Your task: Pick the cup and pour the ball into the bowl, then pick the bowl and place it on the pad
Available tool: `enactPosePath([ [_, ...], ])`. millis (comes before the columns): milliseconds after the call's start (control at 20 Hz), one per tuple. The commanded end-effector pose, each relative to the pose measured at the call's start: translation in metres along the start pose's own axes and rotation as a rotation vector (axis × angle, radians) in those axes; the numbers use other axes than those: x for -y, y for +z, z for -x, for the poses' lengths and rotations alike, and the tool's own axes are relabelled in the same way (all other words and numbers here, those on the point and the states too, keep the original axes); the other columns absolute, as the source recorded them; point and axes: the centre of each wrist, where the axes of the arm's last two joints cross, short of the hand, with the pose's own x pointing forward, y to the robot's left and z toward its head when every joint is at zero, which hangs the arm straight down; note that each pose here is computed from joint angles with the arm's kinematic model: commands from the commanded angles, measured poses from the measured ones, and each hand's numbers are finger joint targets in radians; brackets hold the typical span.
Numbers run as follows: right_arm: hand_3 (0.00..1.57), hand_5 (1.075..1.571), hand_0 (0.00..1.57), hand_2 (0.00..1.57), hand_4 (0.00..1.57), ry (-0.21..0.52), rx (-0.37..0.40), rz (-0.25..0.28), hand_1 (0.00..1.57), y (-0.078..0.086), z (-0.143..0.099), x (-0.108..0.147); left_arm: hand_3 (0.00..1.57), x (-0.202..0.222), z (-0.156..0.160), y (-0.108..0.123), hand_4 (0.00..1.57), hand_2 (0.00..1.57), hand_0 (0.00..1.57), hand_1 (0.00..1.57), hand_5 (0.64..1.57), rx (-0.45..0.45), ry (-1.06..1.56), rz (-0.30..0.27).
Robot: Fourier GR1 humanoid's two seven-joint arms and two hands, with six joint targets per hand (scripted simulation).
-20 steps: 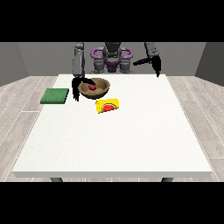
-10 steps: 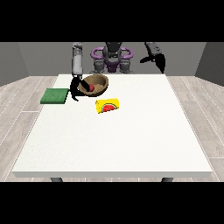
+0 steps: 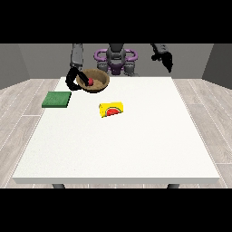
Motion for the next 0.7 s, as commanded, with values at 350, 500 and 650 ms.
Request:
enactPosePath([
  [350,0.75,1.57,1.57,1.57,0.79,-0.048,-0.094,0.013,1.57,-0.022,-0.047,0.075,0.0,-0.001,0.014,0.019,1.0,0.0,0.0,0.0,1.418,-0.054,0.007,-0.035],
  [500,0.75,1.57,1.57,1.57,0.79,-0.061,-0.017,0.034,1.57,-0.027,-0.072,0.085,0.0,-0.025,0.025,0.022,1.03,0.0,0.0,0.0,1.43,0.051,0.009,-0.061],
  [650,0.68,1.57,1.57,1.57,0.79,-0.034,-0.024,0.038,1.57,-0.034,-0.057,0.134,0.0,-0.035,0.0,0.003,1.15,0.0,0.0,0.0,1.463,0.04,0.013,-0.057],
])
